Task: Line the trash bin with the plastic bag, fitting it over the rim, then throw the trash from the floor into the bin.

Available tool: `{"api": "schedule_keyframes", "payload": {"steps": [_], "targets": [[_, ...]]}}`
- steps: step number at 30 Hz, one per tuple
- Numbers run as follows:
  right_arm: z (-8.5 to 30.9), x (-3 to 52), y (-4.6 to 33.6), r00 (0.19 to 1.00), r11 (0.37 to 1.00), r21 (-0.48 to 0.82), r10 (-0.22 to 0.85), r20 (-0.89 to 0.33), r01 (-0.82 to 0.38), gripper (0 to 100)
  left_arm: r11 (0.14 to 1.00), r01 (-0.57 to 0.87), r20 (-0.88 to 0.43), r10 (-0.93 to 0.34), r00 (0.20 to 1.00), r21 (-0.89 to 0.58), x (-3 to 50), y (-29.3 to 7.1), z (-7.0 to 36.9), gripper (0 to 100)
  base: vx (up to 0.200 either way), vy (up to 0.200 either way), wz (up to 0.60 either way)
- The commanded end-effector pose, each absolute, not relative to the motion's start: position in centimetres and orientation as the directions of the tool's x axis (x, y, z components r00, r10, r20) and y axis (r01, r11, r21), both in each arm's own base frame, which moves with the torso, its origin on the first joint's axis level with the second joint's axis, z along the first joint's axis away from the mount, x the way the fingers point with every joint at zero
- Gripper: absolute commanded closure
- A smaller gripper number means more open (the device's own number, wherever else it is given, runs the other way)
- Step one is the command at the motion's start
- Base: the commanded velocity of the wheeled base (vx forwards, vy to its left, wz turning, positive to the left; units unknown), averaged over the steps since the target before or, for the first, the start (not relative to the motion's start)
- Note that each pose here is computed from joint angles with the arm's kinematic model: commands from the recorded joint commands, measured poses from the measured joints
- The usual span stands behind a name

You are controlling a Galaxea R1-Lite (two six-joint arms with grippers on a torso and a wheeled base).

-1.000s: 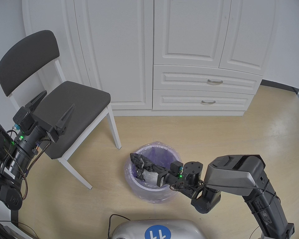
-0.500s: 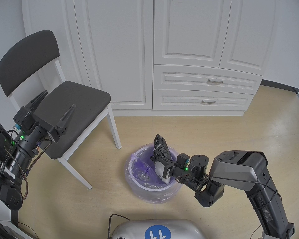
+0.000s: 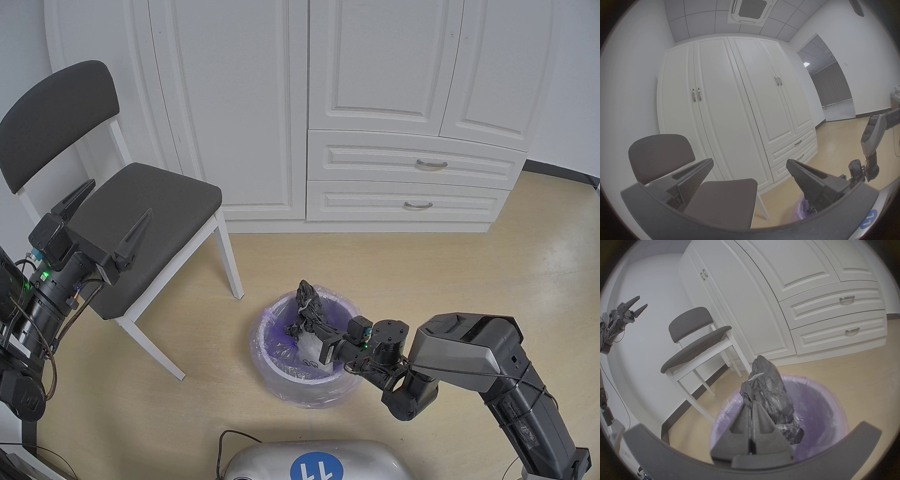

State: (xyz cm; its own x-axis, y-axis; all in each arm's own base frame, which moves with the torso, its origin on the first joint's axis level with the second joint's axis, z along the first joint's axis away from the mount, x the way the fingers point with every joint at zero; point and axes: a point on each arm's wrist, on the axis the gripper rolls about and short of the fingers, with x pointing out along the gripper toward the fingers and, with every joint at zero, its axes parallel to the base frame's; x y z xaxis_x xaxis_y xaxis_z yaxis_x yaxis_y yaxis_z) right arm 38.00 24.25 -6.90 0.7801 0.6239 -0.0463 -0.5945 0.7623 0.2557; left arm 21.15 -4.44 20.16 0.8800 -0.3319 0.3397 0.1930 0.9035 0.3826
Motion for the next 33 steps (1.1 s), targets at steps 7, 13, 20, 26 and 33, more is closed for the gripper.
{"api": "schedule_keyframes", "payload": {"steps": [7,13,20,26,33], "targets": [[-6.4,38.8,25.0,0.785,0.754,0.266,0.619,0.02,-0.601,100,0.904,0.19,0.337,-0.327,0.883,0.382,21.3,-4.4,20.1,0,0.0,0.0,0.0],[-8.1,38.7,25.0,0.786,0.76,0.264,0.618,-0.008,-0.594,100,0.903,0.193,0.327,-0.328,0.886,0.383,21.5,-4.4,19.9,0,0.0,0.0,0.0],[-8.5,38.5,24.8,0.786,0.763,0.262,0.617,-0.026,-0.591,100,0.903,0.193,0.325,-0.328,0.887,0.383,21.5,-4.4,19.8,0,0.0,0.0,0.0],[-8.9,38.5,24.7,0.787,0.766,0.26,0.616,-0.035,-0.588,100,0.903,0.193,0.325,-0.328,0.887,0.383,21.5,-4.4,19.8,0,0.0,0.0,0.0],[-9.4,38.2,24.5,0.785,0.767,0.266,0.617,-0.055,-0.584,100,0.903,0.192,0.33,-0.328,0.885,0.384,21.5,-4.4,19.9,0,0.0,0.0,0.0]]}}
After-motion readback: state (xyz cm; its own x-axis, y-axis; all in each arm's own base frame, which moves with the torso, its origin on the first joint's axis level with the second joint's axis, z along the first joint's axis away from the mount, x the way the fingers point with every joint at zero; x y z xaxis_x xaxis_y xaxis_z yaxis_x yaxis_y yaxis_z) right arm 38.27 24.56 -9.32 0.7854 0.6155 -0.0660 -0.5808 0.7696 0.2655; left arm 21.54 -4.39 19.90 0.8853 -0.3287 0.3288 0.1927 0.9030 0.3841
